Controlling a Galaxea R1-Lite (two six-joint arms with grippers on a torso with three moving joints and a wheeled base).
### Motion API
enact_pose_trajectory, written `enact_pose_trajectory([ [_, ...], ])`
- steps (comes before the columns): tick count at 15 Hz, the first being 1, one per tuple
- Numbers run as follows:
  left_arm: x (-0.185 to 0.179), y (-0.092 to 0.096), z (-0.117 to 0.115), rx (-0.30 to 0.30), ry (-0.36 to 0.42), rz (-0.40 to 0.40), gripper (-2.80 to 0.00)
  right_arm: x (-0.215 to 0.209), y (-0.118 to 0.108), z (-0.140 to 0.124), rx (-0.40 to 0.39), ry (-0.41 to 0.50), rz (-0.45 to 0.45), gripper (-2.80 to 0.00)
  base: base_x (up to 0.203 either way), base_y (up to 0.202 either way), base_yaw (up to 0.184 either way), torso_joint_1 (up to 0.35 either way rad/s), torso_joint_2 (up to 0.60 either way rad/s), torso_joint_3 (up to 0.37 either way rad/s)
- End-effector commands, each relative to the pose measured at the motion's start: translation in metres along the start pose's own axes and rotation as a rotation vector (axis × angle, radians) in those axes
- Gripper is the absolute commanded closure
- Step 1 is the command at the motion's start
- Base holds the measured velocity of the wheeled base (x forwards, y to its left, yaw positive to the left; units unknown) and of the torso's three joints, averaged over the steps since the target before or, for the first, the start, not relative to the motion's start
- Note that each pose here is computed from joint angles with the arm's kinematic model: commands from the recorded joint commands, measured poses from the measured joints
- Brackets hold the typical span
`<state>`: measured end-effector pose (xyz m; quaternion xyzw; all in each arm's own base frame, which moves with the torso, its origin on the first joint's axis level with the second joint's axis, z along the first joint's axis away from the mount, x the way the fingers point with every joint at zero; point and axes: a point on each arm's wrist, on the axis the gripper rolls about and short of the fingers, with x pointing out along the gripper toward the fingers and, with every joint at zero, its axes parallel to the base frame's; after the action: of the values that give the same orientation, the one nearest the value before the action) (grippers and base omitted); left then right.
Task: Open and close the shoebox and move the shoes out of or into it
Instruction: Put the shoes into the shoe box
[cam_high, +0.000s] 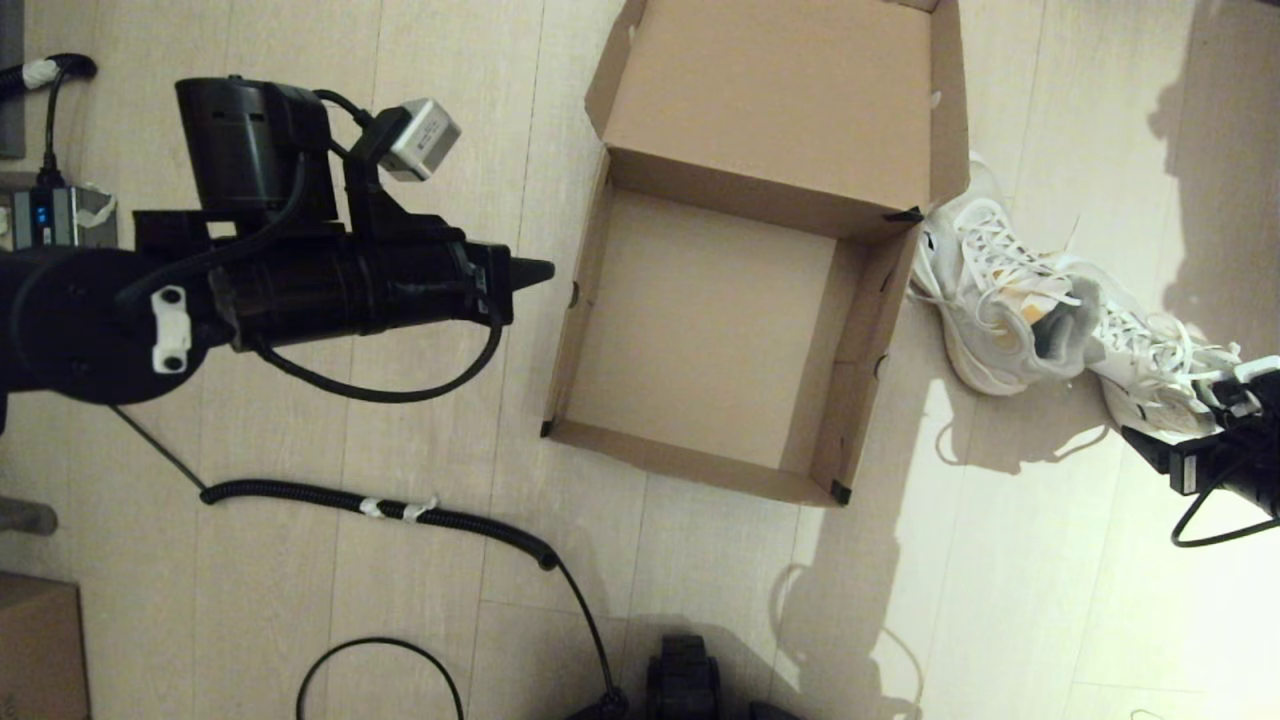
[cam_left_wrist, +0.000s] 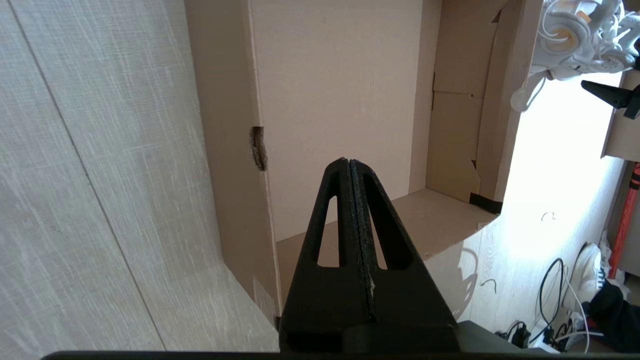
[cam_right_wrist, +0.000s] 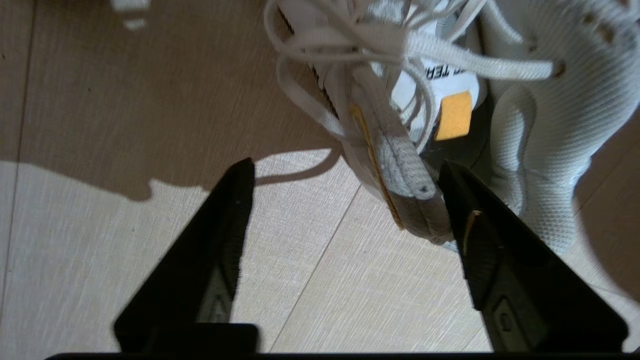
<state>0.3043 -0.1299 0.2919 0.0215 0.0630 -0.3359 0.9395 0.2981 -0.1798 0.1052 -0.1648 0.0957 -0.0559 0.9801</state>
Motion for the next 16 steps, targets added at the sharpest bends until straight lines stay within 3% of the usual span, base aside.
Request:
enact_pose_trajectory([
  [1,0.0,0.0,0.0,0.001,-0.002,-0.002,0.0,0.007,0.002,-0.012,0.01,0.025,0.014,0.0,0.0,0.0,0.0,0.0,0.0,0.0],
  [5,-0.002,-0.001,0.002,0.002,-0.006,-0.001,0.0,0.005,0.004,-0.014,0.016,0.031,0.02,0.0,0.0,0.0,0.0,0.0,0.0,0.0],
  [9,-0.004,-0.001,0.004,0.004,-0.011,0.0,0.0,-0.014,0.002,0.018,0.049,-0.044,-0.001,0.0,0.0,0.0,0.0,0.0,0.0,0.0],
  [13,-0.007,-0.002,0.007,0.008,-0.025,0.001,0.0,-0.059,-0.008,0.079,0.114,-0.083,-0.027,0.0,0.0,0.0,0.0,0.0,0.0,0.0],
  [16,-0.012,-0.003,0.01,0.011,-0.036,0.001,0.0,-0.11,-0.02,0.154,0.142,-0.137,-0.06,0.0,0.0,0.0,0.0,0.0,0.0,0.0],
])
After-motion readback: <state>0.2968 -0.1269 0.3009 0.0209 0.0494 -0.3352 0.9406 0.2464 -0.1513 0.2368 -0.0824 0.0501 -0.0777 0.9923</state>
